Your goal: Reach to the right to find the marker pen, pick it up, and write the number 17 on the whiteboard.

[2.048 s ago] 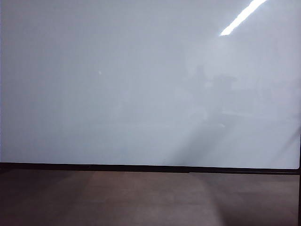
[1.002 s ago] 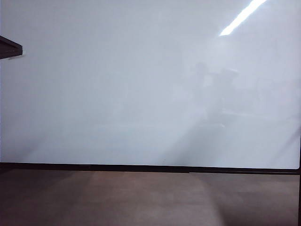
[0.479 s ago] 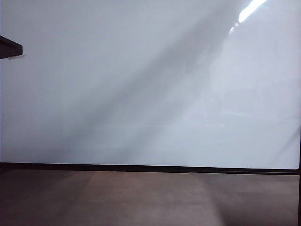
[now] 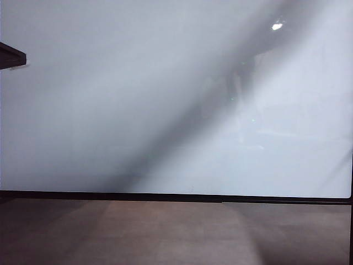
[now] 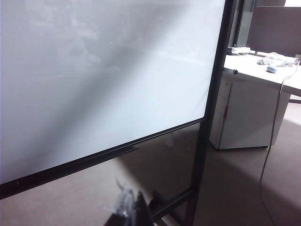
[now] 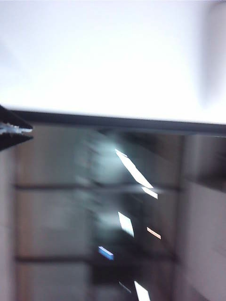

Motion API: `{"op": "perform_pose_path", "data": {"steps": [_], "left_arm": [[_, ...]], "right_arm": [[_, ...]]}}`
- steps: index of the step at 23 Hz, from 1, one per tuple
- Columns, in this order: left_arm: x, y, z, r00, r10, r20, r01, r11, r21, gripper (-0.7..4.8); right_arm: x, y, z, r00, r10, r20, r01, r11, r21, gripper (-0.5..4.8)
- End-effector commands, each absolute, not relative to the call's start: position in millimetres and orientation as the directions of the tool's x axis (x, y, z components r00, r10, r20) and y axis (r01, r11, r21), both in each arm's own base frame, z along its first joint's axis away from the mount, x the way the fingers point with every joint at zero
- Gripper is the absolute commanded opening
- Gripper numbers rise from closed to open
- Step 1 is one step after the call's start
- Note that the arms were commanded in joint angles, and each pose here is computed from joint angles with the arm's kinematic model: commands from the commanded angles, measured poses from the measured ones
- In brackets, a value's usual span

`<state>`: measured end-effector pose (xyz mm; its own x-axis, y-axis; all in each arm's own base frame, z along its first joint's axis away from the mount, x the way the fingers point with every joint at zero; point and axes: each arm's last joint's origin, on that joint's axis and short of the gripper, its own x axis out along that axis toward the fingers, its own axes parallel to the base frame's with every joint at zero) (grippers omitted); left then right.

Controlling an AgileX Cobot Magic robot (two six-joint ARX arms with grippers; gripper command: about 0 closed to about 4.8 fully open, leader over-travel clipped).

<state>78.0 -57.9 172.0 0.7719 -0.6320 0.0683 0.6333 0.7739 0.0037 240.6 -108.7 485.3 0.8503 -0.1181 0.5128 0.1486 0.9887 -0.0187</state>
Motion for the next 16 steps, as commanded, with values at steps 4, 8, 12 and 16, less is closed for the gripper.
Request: {"op": "perform_pose_path", "data": {"steps": [4,8,12,16], "left_arm": [[78,-58,173,0.772,-0.630,0.079,0.632,0.775,0.001,-0.05],[78,-58,172,0.773,-0.631,0.070,0.632,0.775,0.001,-0.05],[78,-58,172,0.773,-0.630,0.069,0.632,0.775,0.001,-0.05],[78,-58,172,0.773,-0.630,0.069,0.632,0.775,0.001,-0.05]], "right_arm": [[301,-168,409,0.950,0.101,0.297,-0.093,0.995,-0.039,-0.06],[319,-175,350,0.940,0.246,0.238,-0.245,0.969,-0.035,0.16],[323,-178,289,0.958,0.208,0.197,-0.219,0.975,0.033,2.73],[334,-184,236,0.972,0.212,0.102,-0.221,0.971,0.089,3.47]]}}
